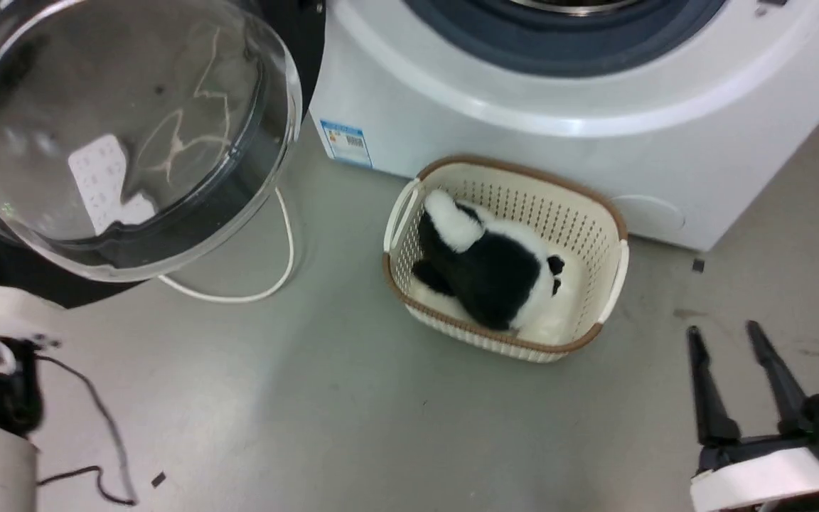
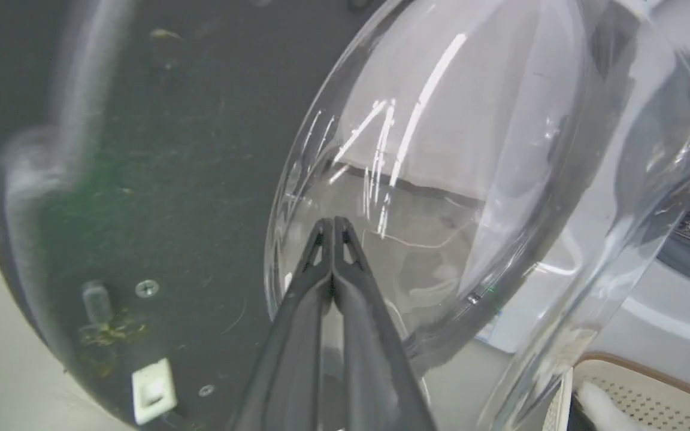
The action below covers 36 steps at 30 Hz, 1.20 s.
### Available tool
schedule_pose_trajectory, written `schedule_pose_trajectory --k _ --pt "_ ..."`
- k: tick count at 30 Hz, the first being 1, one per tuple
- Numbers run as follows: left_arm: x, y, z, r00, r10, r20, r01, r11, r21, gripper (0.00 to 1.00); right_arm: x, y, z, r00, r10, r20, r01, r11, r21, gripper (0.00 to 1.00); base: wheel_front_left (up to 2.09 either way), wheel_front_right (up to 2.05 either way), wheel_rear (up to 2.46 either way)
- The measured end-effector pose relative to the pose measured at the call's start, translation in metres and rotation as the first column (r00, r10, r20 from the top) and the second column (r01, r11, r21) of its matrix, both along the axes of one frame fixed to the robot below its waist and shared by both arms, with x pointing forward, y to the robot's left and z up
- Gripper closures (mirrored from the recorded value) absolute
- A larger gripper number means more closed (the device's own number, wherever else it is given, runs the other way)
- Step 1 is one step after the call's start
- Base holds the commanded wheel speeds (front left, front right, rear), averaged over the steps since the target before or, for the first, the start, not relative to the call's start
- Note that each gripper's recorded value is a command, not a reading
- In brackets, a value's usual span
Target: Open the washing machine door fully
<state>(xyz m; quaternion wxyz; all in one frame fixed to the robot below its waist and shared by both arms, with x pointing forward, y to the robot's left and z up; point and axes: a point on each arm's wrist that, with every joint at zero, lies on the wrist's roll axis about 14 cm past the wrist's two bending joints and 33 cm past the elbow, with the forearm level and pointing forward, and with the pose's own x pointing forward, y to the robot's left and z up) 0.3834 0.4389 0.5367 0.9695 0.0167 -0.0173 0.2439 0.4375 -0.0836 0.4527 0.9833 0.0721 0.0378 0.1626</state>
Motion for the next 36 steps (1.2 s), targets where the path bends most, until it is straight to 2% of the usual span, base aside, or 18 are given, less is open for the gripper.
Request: schedule_pose_trajectory --k 7,11,12,18,27,28,29,30,36 --pt "0.011 -0.091 0.015 0.971 -0.212 0.106 0.211 0.977 0.024 1.00 -0.009 -0.030 0.031 0.992 -0.084 0.094 0.085 0.996 -0.006 0.00 0.00 0.00 0.00" --pt "0.004 -0.131 0.014 0.950 -0.280 0.136 0.280 0.960 0.015 1.00 -0.018 -0.045 0.049 0.982 -0.126 0.143 0.128 0.992 -0.007 0.00 0.00 0.00 0.00" --pt "-0.004 -0.160 0.009 0.933 -0.327 0.149 0.332 0.943 -0.008 1.00 -0.026 -0.056 0.062 0.972 -0.155 0.177 0.158 0.987 -0.006 0.00 0.00 0.00 0.00" --pt "-0.019 -0.208 0.008 0.898 -0.404 0.172 0.413 0.911 -0.017 1.00 -0.048 -0.073 0.083 0.953 -0.197 0.229 0.202 0.979 0.001 0.00 0.00 0.00 0.00" --pt "-0.035 -0.258 0.002 0.857 -0.485 0.173 0.498 0.866 -0.041 1.00 -0.079 -0.092 0.083 0.942 -0.251 0.225 0.256 0.967 0.004 0.00 0.00 0.00 0.00" --pt "-0.036 -0.262 0.001 0.854 -0.493 0.168 0.505 0.862 -0.041 0.71 -0.080 -0.093 0.082 0.942 -0.252 0.221 0.258 0.966 0.003 0.00 0.00 0.00 0.00" --pt "-0.037 -0.264 -0.001 0.851 -0.500 0.163 0.512 0.858 -0.039 0.22 -0.082 -0.093 0.080 0.943 -0.253 0.217 0.259 0.966 0.003 0.00 0.00 0.00 0.00" --pt "-0.038 -0.266 -0.002 0.849 -0.505 0.155 0.516 0.856 -0.034 0.00 -0.083 -0.093 0.079 0.944 -0.254 0.212 0.259 0.966 0.002 0.00 0.00 0.00 0.00" --pt "-0.040 -0.277 -0.010 0.837 -0.533 0.121 0.539 0.842 -0.020 0.00 -0.086 -0.092 0.074 0.947 -0.254 0.195 0.257 0.966 0.007 0.00 0.00 0.00 0.00"
